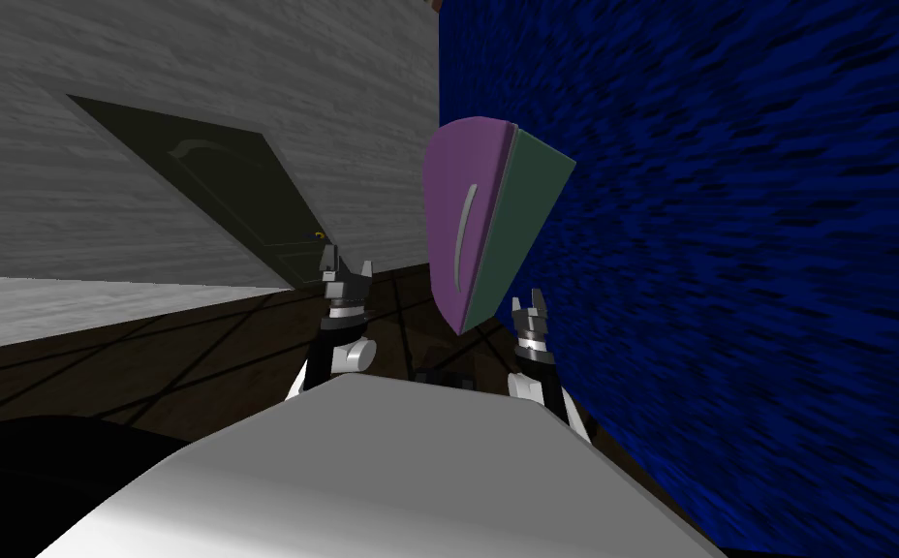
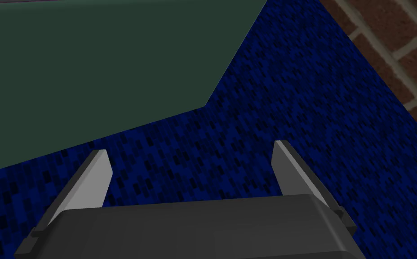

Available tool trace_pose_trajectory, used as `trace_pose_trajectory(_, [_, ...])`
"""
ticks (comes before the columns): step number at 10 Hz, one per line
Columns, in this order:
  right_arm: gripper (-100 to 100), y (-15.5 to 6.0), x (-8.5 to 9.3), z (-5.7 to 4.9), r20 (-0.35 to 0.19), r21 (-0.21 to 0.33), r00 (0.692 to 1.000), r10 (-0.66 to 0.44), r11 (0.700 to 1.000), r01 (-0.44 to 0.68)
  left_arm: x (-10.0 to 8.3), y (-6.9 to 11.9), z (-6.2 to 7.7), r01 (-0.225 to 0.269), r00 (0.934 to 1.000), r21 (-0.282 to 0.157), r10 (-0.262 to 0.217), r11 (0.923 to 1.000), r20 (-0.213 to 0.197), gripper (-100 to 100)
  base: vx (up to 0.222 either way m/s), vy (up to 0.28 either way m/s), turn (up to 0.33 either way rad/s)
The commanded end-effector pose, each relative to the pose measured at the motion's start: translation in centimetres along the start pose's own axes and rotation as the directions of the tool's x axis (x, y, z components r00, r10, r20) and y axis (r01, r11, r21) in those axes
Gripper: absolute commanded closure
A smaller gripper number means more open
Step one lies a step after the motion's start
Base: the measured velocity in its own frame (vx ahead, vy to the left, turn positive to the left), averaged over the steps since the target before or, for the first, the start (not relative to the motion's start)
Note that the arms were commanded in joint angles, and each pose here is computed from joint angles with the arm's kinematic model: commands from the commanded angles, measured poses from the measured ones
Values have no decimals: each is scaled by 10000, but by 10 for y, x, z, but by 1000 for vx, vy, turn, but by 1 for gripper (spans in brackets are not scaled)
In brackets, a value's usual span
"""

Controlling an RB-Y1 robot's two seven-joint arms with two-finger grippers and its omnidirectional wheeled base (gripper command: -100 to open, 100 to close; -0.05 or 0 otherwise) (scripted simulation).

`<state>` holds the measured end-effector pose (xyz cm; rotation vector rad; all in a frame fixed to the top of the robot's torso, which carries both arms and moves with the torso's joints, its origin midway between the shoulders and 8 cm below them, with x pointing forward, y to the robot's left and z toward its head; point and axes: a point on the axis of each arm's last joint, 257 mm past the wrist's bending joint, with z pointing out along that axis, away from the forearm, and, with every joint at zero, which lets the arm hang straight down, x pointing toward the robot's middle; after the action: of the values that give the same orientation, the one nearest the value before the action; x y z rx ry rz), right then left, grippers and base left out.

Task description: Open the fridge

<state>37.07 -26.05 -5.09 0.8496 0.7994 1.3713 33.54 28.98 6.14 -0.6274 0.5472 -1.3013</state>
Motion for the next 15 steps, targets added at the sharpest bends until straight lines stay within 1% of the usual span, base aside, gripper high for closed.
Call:
trace_pose_trajectory(1, [0, 0, 0, 0, 0, 0, 10000, 0, 10000, 0, 0, 0, 0, 0, 10000, 0, 0, 10000, 0, 0, 0, 0, 0])
trace_pose_trajectory(9, [0, 0, 0, 0, -1, -4, 10000, 0, 10000, 0, 0, 0, 0, 0, 10000, 4, 0, 10000, 0, 0, 0, 0, 0])
trace_pose_trajectory(10, [-100, -4, -1, -1, -386, 127, 9969, -685, 9975, 690, 0, 0, 0, 0, 10000, 4, 0, 10000, 0, 0, 18, 10, 32])
trace_pose_trajectory(12, [-100, -9, -3, -3, -856, 237, 9833, -1606, 9863, 1632, 0, 0, 0, 0, 10000, -3, 0, 10000, 0, 0, 24, 25, 32])
trace_pose_trajectory(13, [-100, -12, -5, -4, -1138, 265, 9695, -2171, 9748, 2214, 0, 0, 0, 0, 10000, -3, 0, 10000, 1, 0, 22, 32, 34])
trace_pose_trajectory(14, [-100, -15, -7, -4, -1398, 268, 9508, -2765, 9588, 2828, 0, 0, 0, 0, 10000, -3, 0, 10000, 1, 0, 33, 34, 41])
trace_pose_trajectory(15, [-100, -18, -11, -5, -1663, 241, 9258, -3394, 9372, 3479, 0, 0, 0, 0, 10000, -3, 0, 10000, 1, 0, 33, 38, 44])
